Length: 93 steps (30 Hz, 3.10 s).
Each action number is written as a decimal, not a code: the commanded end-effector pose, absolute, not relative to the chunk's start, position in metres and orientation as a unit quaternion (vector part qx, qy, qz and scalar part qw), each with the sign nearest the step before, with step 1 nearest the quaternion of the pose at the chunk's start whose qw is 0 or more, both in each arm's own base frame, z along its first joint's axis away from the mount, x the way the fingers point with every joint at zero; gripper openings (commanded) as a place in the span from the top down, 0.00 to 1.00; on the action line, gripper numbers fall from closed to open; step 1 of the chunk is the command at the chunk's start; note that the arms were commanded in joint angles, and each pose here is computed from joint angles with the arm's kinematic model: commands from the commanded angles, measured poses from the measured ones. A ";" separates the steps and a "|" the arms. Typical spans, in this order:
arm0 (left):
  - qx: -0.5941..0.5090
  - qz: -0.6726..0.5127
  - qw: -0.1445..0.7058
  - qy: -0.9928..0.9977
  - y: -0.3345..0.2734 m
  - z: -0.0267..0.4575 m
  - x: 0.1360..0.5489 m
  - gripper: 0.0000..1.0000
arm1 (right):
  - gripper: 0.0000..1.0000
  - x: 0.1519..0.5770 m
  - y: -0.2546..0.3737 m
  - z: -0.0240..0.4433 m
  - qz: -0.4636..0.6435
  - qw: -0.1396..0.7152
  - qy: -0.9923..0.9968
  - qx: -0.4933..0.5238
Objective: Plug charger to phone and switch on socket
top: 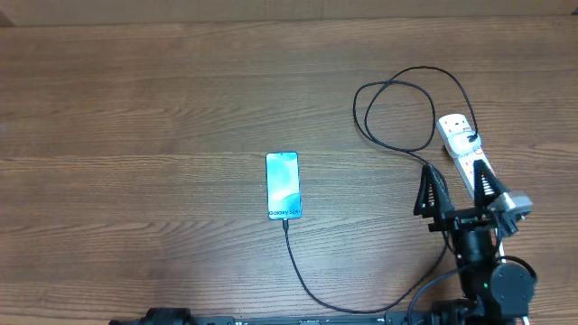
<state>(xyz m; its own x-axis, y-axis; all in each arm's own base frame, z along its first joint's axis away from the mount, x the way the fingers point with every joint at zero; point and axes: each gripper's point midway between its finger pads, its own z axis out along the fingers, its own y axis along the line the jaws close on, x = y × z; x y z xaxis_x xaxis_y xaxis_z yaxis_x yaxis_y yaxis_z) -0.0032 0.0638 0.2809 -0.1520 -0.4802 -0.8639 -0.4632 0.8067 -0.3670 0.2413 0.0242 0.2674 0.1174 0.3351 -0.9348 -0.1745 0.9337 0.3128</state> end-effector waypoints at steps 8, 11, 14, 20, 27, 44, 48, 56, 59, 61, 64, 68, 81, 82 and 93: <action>-0.321 -0.006 0.577 0.751 0.066 0.283 -0.005 0.00 | 0.00 0.251 0.005 0.200 0.166 0.681 0.694 0.163; -0.321 -0.006 0.577 0.751 0.066 0.283 -0.005 0.00 | 0.00 0.251 0.004 0.183 0.158 0.661 0.714 0.169; -0.321 -0.006 0.577 0.751 0.066 0.283 -0.005 0.00 | 0.00 0.250 0.003 0.163 0.151 0.640 0.733 0.174; -0.321 -0.006 0.577 0.751 0.066 0.283 -0.005 0.00 | 0.00 0.246 0.003 0.132 0.138 0.597 0.770 0.179; -0.321 -0.006 0.577 0.751 0.066 0.283 -0.005 0.00 | 0.00 0.246 0.003 0.132 0.138 0.596 0.770 0.179; -0.321 -0.006 0.577 0.751 0.066 0.283 -0.005 0.00 | 0.00 0.244 0.013 0.142 0.155 0.609 0.761 0.161; -0.321 -0.006 0.577 0.751 0.066 0.283 -0.005 0.00 | 0.00 0.243 0.012 0.154 0.160 0.631 0.743 0.159; -0.321 -0.006 0.577 0.751 0.066 0.283 -0.005 0.00 | 0.00 0.246 0.000 0.177 0.152 0.693 0.684 0.170; -0.321 -0.006 0.577 0.751 0.066 0.283 -0.005 0.00 | 0.00 0.246 -0.008 0.174 0.138 0.691 0.685 0.183; -0.321 -0.006 0.577 0.751 0.066 0.283 -0.005 0.00 | 0.00 0.246 -0.010 0.174 0.125 0.694 0.686 0.179; -0.321 -0.006 0.577 0.751 0.066 0.283 -0.005 0.00 | 0.00 0.246 -0.013 0.174 0.098 0.698 0.691 0.158; -0.321 -0.006 0.577 0.751 0.066 0.283 -0.005 0.00 | 0.00 0.246 -0.013 0.174 0.048 0.703 0.701 0.108; -0.321 -0.006 0.577 0.751 0.066 0.283 -0.005 0.00 | 0.00 0.246 -0.013 0.174 0.038 0.704 0.702 0.099; -0.321 -0.006 0.577 0.751 0.066 0.283 -0.005 0.00 | 0.00 0.246 -0.013 0.174 0.038 0.704 0.702 0.099; -0.321 -0.006 0.577 0.751 0.066 0.283 -0.005 0.00 | 0.00 0.246 -0.013 0.174 0.038 0.704 0.702 0.099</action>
